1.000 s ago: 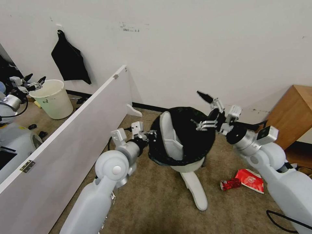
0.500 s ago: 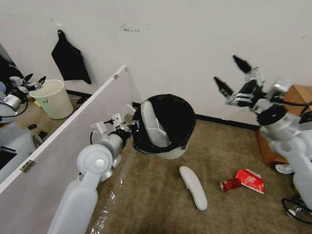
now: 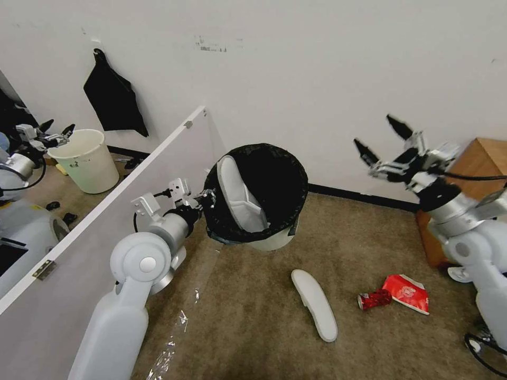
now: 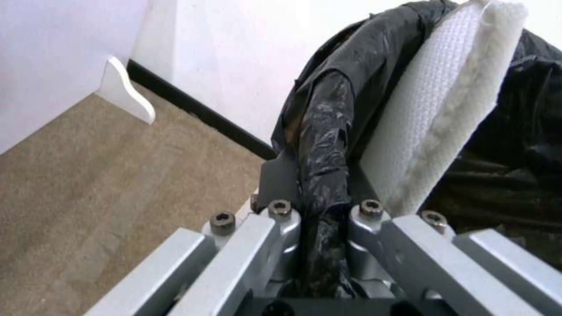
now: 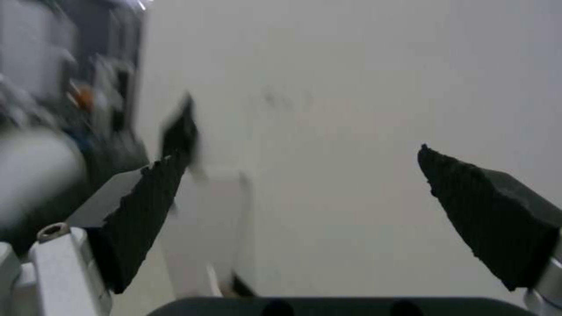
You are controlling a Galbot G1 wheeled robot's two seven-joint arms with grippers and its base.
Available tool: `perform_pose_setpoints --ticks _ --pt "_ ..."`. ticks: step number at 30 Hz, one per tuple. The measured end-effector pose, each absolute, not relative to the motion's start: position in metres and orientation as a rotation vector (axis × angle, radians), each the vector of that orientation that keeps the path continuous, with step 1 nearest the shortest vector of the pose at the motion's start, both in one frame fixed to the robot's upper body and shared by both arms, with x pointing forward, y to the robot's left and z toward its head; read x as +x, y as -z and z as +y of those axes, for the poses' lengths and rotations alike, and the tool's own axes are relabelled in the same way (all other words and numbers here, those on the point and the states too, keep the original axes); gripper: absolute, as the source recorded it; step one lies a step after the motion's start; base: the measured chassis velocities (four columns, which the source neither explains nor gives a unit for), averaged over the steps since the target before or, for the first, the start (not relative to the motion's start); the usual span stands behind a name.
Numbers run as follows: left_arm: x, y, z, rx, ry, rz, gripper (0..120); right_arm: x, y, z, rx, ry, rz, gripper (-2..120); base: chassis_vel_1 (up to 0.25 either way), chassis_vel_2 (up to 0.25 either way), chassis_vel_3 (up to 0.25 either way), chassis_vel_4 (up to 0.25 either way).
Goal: Pick up the trash bin, then pick up the garbage from the floor and place it into the trash bin.
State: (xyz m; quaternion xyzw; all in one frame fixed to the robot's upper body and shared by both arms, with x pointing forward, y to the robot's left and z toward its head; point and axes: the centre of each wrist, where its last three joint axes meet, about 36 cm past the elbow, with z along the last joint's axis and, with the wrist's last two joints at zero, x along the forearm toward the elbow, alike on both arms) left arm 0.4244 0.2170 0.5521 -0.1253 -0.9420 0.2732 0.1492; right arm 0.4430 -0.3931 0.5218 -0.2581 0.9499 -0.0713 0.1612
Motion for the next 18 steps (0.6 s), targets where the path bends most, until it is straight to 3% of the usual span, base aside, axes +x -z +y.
perform_pose_setpoints --ticks 18 --pt "0.425 -0.562 0.225 -0.363 -0.813 -2.729 4 0.427 -0.382 -0.367 -0.785 0.318 3.028 100 0.000 0.000 0.000 0.000"
